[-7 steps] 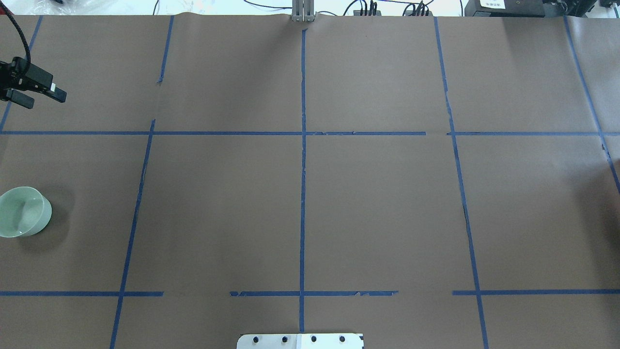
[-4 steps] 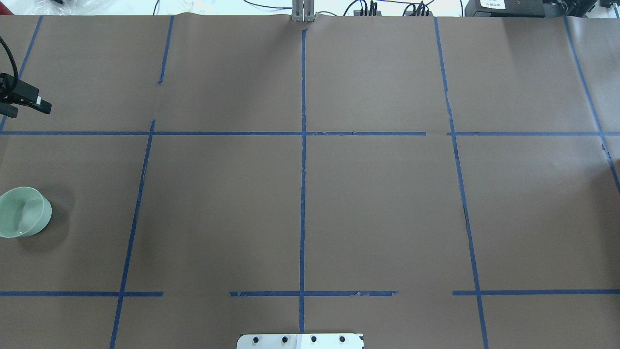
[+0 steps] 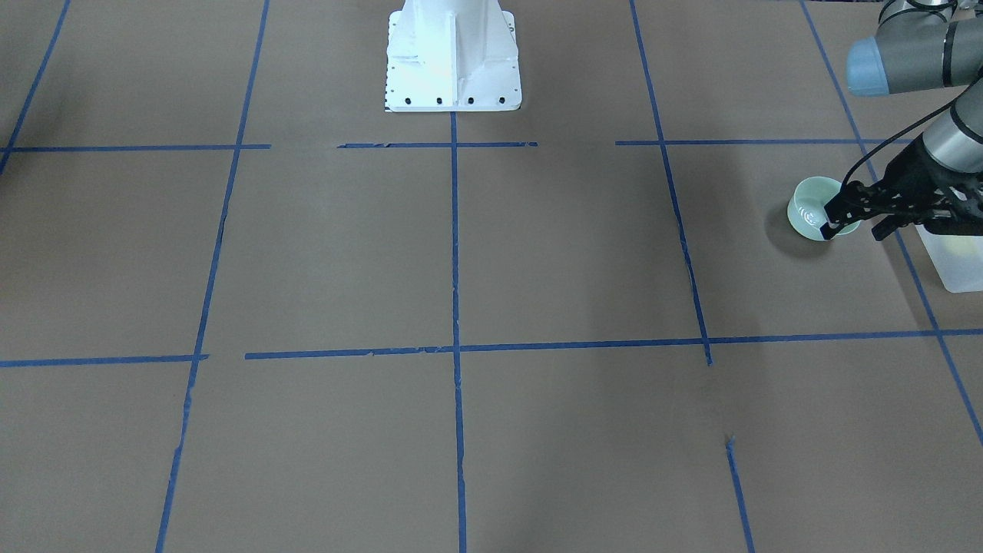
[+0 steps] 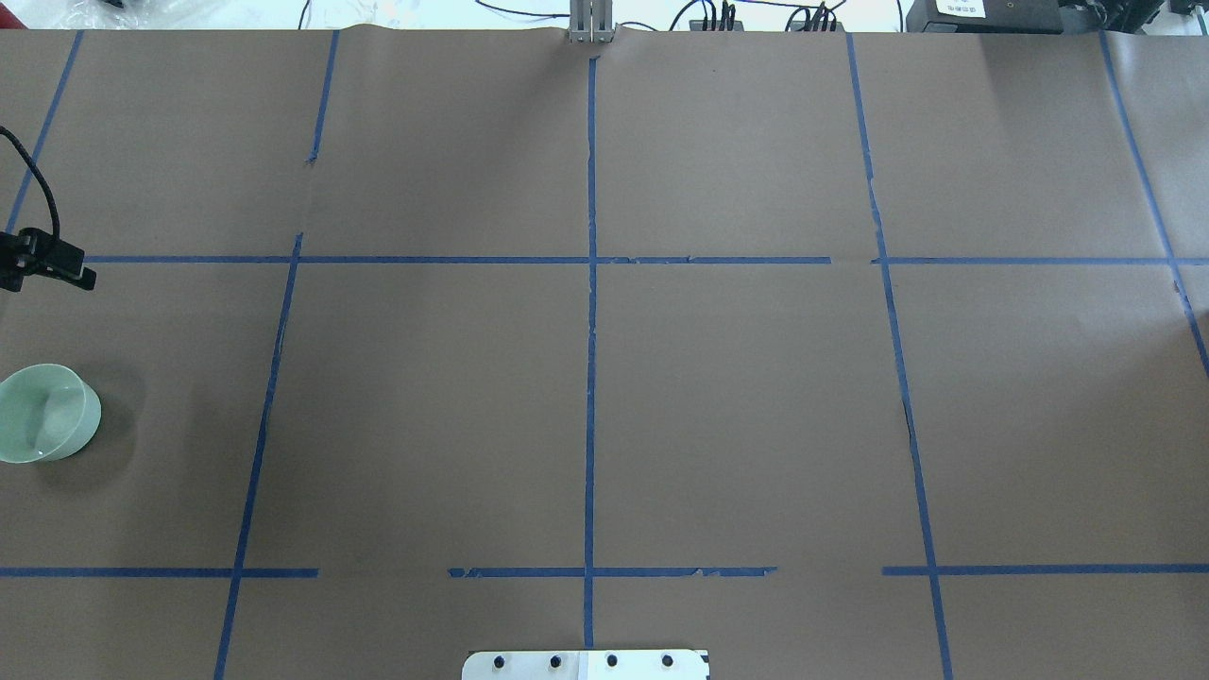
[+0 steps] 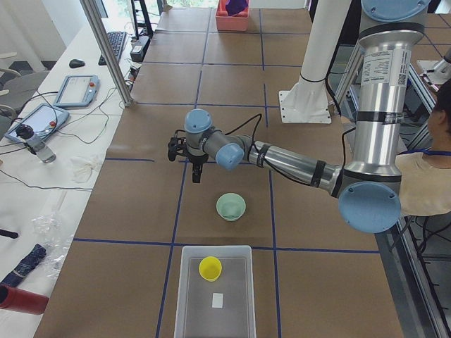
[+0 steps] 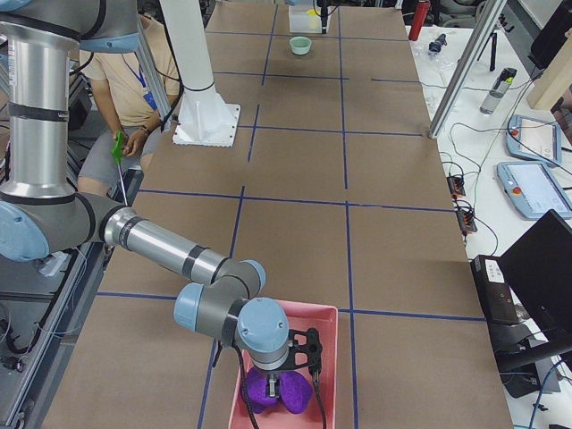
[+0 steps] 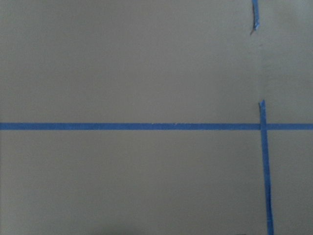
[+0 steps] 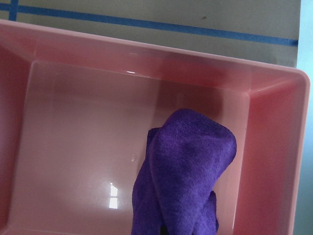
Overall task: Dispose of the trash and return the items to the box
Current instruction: 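Lower the left gripper onto the green bowl rim and grasp it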
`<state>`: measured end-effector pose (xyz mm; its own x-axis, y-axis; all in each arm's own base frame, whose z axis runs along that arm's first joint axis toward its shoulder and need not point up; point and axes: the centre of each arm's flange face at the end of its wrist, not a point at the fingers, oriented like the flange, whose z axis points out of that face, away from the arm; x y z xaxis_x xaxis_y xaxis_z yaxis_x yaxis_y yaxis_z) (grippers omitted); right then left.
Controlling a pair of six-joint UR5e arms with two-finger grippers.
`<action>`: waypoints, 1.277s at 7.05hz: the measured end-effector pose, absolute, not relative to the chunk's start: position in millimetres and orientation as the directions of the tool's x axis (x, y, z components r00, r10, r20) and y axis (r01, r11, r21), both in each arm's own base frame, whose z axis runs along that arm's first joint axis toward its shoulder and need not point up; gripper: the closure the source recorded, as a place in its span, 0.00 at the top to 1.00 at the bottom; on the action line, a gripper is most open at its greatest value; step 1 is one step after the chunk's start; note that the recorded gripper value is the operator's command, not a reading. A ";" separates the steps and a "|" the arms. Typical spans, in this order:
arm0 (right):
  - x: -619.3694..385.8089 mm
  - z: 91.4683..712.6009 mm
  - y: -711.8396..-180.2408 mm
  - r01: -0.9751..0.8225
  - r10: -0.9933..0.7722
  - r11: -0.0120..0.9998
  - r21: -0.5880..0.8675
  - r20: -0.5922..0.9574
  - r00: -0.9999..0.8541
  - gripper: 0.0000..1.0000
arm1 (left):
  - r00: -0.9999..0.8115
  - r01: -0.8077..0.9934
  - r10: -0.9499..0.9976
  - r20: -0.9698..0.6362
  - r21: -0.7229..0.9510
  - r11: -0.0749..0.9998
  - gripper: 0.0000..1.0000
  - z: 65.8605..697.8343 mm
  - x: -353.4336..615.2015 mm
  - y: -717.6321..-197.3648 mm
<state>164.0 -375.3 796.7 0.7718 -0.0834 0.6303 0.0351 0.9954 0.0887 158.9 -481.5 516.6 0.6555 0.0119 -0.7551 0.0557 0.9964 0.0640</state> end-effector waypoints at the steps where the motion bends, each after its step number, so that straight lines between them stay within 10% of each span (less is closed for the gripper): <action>1: 152.2 801.0 -380.9 0.038 -0.087 0.995 0.091 0.643 0.761 1.00 | 0.672 0.026 0.028 -0.740 0.061 0.998 0.91 538.5 158.5 -464.3; 6: 94.5 707.9 -485.5 -0.018 -0.134 0.981 0.191 0.750 0.648 1.00 | 0.670 -0.083 0.060 -0.740 0.005 0.996 0.85 583.6 218.8 -416.1; 8: 86.3 686.8 -500.9 -0.029 -0.138 0.979 0.202 0.761 0.634 1.00 | 0.655 -0.103 0.076 -0.752 0.011 0.995 0.00 608.0 241.7 -405.1; 9: 84.1 680.6 -503.1 -0.038 -0.130 0.980 0.198 0.766 0.630 1.00 | 0.652 -0.102 0.082 -0.754 0.021 0.995 0.00 610.9 244.1 -404.1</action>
